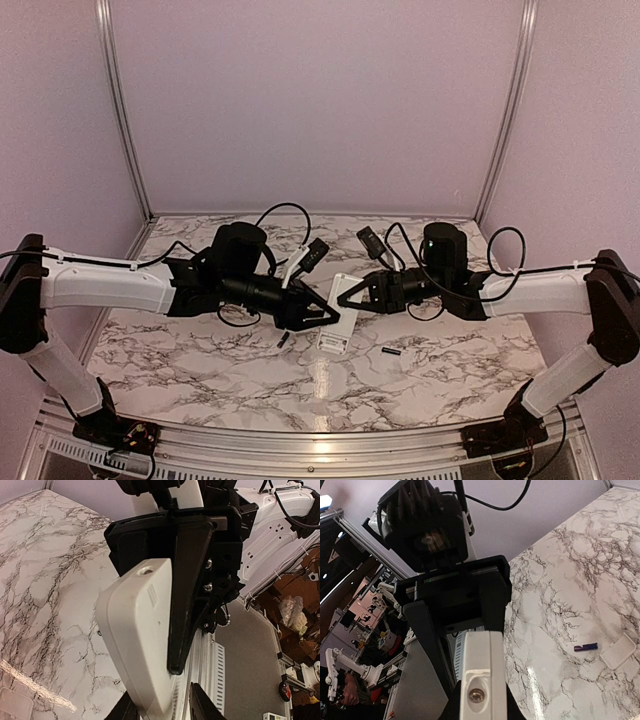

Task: Load the batteries into the remote control
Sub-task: Pass from the right arm to the left, then pass from the left arm to the right

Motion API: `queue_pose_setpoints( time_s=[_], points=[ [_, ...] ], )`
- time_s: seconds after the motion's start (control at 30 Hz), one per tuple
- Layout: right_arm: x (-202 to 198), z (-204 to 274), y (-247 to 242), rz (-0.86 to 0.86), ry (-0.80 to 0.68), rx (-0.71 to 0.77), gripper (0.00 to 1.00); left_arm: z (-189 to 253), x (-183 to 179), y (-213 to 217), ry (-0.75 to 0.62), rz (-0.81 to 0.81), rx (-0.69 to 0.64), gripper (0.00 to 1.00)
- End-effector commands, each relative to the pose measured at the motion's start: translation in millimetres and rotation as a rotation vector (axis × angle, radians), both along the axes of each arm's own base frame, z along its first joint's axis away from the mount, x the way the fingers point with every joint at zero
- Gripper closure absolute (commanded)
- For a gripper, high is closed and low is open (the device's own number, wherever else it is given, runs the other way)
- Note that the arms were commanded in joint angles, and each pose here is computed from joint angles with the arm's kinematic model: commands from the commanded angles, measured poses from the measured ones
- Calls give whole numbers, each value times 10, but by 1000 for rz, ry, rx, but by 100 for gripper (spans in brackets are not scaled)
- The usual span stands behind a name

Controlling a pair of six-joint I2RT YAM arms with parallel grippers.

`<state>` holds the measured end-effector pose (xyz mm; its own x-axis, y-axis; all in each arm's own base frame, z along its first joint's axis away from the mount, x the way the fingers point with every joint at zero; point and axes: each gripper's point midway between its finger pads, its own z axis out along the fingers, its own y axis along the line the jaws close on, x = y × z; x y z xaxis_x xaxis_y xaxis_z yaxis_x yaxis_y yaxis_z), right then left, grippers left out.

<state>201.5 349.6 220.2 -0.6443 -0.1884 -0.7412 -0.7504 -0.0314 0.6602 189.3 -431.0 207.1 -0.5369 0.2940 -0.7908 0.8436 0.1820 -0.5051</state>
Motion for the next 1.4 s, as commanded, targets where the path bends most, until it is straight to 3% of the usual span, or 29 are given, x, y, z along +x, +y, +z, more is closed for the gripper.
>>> queue_pose_setpoints(
  time_s=[0.0, 0.2, 0.4, 0.5, 0.97, 1.07, 1.1, 1.23, 1.3, 1.37],
  points=[
    [-62, 339, 36, 41, -55, 86, 100, 19, -74, -72, 10, -50, -57, 69],
    [-72, 394, 25, 40, -52, 101, 97, 107, -115, -75, 17, -68, -104, 95],
    [-78, 454, 11, 26, -37, 130, 62, 267, -101, -80, 21, -53, -192, 100],
    [-85, 470, -5, 18, -30, 149, 55, 326, -88, -64, 27, -41, -234, 100],
    [-73, 454, -6, 9, -25, 156, 81, 379, -15, -54, 67, -15, -289, 100],
    [-86, 466, -9, 13, -26, 160, 96, 334, 1, -68, 83, -14, -274, 100],
    [-75, 461, -10, 7, -27, 155, 100, 313, 29, -61, 86, -5, -260, 94],
    [7, 370, -5, -45, -18, 101, 100, 252, 194, 166, 72, 91, -190, 50],
    [77, 293, -17, -83, -14, 63, 100, 163, 303, 337, 29, 165, -97, 39],
    [130, 233, -47, -112, -16, 39, 100, 39, 425, 535, -44, 261, 24, 35]
  ],
)
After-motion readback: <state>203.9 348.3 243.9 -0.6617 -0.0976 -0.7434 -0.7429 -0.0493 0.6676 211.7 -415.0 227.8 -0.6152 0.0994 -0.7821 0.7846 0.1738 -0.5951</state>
